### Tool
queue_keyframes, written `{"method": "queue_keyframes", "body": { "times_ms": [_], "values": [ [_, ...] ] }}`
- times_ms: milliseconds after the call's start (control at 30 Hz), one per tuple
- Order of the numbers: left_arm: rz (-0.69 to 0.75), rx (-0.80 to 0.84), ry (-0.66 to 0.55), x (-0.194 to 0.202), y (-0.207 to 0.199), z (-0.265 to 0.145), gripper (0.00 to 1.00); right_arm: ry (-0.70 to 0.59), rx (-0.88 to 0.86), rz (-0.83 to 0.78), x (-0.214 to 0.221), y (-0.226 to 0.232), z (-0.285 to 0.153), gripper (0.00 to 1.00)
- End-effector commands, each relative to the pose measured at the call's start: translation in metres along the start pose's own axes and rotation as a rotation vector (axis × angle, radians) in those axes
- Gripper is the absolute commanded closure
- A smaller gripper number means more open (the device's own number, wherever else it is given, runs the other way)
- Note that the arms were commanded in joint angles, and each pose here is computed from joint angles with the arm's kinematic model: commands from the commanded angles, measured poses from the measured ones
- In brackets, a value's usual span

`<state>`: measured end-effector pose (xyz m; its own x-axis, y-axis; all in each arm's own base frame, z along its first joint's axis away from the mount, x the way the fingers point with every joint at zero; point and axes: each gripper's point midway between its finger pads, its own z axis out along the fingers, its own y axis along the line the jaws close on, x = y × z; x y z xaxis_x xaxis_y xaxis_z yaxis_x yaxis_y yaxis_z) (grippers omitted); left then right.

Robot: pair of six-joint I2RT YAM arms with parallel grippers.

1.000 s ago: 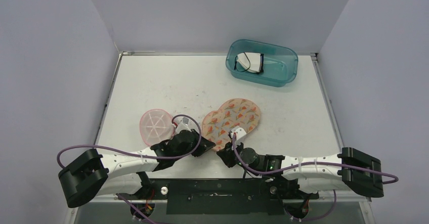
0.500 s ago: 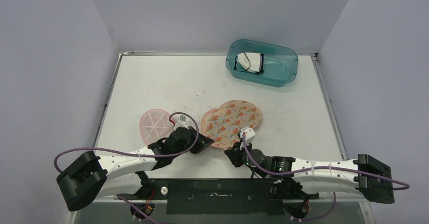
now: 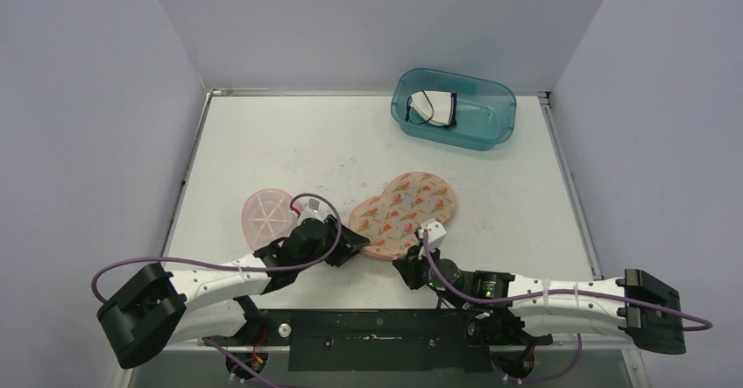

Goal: Unzip the laundry bag and remove the bra
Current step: Unzip the laundry bag at the center of the board.

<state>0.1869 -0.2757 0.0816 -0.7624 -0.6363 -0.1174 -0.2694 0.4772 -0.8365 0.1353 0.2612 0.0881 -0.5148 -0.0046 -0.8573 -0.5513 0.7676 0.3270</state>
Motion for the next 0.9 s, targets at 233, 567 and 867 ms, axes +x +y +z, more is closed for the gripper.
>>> {"method": "queue_keyframes", "body": {
  "times_ms": [233, 567, 867],
  "values": [
    [0.053, 0.036, -0.022, -0.008, -0.008, 0.005, 0.32, -0.022, 0.007, -0.006, -0.007, 0.003, 0.002, 0.95],
    [0.064, 0.037, 0.01, 0.0, -0.012, 0.017, 0.76, -0.023, 0.027, 0.0, -0.007, -0.002, -0.001, 0.95],
    [0.055, 0.009, -0.013, -0.004, -0.003, 0.015, 1.0, -0.025, 0.097, 0.016, -0.002, -0.021, -0.008, 0.95]
  ]
}}
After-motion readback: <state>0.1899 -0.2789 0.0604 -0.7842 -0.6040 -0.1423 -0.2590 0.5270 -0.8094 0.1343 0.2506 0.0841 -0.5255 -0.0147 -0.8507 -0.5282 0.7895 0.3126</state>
